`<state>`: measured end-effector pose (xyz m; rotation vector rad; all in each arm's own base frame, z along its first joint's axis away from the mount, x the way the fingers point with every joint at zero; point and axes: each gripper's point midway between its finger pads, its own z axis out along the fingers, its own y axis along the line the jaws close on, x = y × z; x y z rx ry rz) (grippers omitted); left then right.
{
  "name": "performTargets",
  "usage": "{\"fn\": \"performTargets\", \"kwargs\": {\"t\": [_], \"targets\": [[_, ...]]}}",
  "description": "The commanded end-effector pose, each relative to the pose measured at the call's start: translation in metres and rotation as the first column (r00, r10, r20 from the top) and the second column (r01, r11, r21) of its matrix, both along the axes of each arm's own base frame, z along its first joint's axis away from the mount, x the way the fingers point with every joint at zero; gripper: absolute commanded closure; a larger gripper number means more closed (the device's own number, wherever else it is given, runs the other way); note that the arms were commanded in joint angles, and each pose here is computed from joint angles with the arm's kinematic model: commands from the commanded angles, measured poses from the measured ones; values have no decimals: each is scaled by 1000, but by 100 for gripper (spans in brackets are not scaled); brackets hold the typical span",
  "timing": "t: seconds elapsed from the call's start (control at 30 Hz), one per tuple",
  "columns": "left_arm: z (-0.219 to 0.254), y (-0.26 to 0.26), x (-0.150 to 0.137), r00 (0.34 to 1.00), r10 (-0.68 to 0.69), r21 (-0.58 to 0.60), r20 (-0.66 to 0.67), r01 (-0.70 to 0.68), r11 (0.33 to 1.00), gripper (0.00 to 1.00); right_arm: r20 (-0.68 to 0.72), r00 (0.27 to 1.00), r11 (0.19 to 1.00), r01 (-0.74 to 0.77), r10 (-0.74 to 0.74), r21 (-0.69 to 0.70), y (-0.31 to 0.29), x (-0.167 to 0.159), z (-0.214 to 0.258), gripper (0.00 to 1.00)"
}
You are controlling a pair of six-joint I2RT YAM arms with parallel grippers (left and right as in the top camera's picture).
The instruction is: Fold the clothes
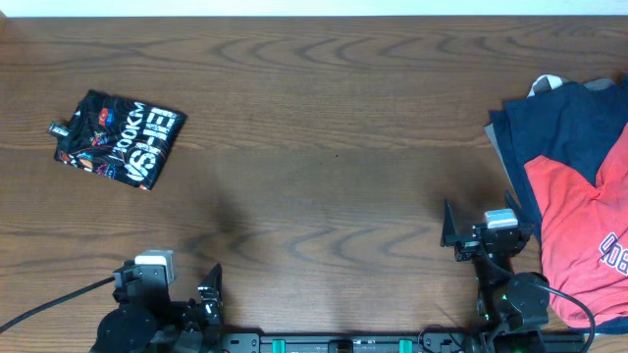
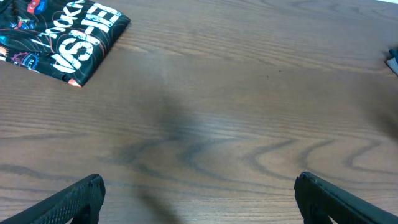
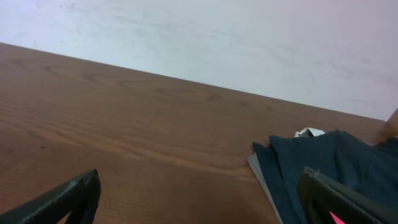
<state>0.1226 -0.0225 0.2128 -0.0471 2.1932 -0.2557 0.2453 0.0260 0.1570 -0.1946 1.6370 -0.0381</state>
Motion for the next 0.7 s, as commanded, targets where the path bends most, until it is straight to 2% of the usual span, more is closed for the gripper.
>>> {"fn": "performTargets", "kwargs": {"t": [0.0,0.13,0.4,0.5,0.67], "targets": [[1,2,0,1000,0,21,9,-1,1000,2,3,1000,1000,5,-5,-13,-2,0,-1,1],[1,6,1,1000,29,20,10,-29,999,2,3,1000,1000,5,-5,-13,-2,0,-1,1],[0,38,1,959,282,20,8,-282,959,2,3,1000,1000,5,-5,-13,-2,0,-1,1],[1,41,2,948,317,9,14,-317,948,2,3,1000,1000,5,-5,-13,-2,0,-1,1],[6,44,23,939,317,2,131,-320,947,2,3,1000,1000,5,-5,-13,-2,0,-1,1]]}}
